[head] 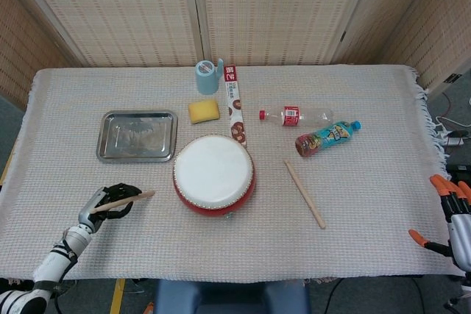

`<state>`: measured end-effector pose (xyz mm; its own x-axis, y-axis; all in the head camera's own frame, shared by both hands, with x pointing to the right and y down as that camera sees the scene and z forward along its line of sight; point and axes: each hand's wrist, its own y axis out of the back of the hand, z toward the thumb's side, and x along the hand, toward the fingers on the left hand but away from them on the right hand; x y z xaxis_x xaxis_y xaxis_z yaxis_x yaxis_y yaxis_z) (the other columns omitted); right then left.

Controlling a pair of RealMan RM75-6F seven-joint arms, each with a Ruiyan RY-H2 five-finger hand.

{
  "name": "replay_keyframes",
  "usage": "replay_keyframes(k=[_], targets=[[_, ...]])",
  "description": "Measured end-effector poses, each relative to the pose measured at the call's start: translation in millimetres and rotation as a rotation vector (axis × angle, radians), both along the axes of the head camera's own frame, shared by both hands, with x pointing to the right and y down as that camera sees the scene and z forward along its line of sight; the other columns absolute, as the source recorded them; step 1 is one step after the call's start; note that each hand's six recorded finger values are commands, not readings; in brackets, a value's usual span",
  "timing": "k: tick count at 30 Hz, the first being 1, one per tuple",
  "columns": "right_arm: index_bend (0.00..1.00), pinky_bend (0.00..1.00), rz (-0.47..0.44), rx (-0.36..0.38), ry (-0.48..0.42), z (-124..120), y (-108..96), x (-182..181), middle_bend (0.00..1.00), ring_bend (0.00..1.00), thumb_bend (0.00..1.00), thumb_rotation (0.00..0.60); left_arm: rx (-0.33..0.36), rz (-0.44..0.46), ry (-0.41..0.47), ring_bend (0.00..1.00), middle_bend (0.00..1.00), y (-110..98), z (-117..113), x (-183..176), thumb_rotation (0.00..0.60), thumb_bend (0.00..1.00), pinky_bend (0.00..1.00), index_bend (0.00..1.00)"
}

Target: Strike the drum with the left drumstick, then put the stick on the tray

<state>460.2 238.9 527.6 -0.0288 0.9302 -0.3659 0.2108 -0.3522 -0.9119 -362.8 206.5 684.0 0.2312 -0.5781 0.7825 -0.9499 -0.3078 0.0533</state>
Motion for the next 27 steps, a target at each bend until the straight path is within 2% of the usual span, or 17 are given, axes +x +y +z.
replay_keyframes(k=[3, 4, 6, 13, 20, 27], targets=[[0.0, 0.0, 0.001, 0.002, 0.003, -1, 1, 0, 0.05, 0.0, 0.02, 0.6, 0.013, -0.048, 0.003, 0.42, 0.5, -6, 0, -3, 0.6, 0.43, 0.34, 0.58], [0.0, 0.0, 0.003, 0.002, 0.004, -2, 1, 0, 0.05, 0.0, 0.02, 0.6, 0.019, -0.065, 0.002, 0.48, 0.57, -8, 0, -4, 0.6, 0.43, 0.41, 0.63], [0.0, 0.0, 0.006, 0.003, 0.005, -2, 1, 1, 0.05, 0.0, 0.02, 0.6, 0.034, -0.093, -0.007, 0.52, 0.62, -12, 0, -7, 0.6, 0.43, 0.48, 0.66], [0.0, 0.0, 0.003, -0.002, 0.005, 0, 0, 0, 0.05, 0.0, 0.02, 0.6, 0.072, -0.101, -0.038, 0.48, 0.58, -23, -4, -4, 0.6, 0.43, 0.38, 0.62], [0.0, 0.0, 0.003, -0.004, 0.003, 0, 0, 0, 0.05, 0.0, 0.02, 0.6, 0.103, -0.067, -0.037, 0.48, 0.57, -29, -6, 13, 0.6, 0.43, 0.38, 0.61], [0.0, 0.0, 0.012, -0.002, 0.008, -1, 2, 2, 0.05, 0.0, 0.02, 0.6, 0.139, -0.002, -0.072, 0.48, 0.57, -22, -7, 27, 0.6, 0.43, 0.38, 0.61]])
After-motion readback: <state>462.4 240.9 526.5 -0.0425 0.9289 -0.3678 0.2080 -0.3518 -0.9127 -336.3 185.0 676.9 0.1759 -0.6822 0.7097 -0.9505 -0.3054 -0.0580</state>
